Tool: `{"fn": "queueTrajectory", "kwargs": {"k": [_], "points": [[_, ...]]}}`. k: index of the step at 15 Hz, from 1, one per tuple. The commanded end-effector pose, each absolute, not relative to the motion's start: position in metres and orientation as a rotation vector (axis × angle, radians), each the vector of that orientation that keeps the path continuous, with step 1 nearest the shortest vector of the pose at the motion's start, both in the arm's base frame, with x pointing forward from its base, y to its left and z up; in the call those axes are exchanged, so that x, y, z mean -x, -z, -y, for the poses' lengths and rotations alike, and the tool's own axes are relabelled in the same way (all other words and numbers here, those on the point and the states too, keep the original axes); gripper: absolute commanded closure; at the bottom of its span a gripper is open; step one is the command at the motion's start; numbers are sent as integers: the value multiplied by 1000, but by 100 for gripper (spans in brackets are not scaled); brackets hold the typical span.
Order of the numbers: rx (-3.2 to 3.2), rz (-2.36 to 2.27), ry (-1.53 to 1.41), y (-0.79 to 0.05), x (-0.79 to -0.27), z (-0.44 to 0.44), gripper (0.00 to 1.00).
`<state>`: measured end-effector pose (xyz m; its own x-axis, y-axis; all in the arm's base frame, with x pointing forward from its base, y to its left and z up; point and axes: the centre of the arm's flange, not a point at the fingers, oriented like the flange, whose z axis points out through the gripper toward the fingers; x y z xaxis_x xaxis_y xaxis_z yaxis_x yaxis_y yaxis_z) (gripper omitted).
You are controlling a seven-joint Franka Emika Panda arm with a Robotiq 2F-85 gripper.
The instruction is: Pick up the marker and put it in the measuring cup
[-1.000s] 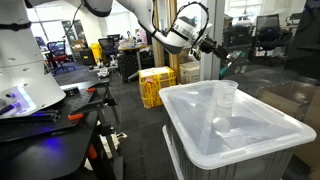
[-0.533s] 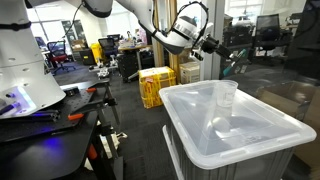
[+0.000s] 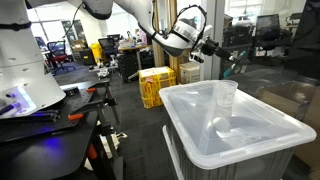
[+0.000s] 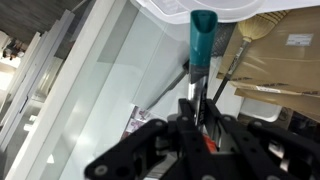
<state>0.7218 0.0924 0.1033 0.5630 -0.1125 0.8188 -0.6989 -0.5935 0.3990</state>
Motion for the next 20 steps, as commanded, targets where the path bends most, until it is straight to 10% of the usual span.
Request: {"fn": "queueTrajectory", "kwargs": {"k": [1,13,15,20], "points": [[-2003,672,-1028,-103,-713,-91,95],[-2021,714,-1020,-90,-710,-82,95],[-2023,713,-1018,-89,-709,-82,56],[-2022,718,-1025,-90,-708,-81,26]]}}
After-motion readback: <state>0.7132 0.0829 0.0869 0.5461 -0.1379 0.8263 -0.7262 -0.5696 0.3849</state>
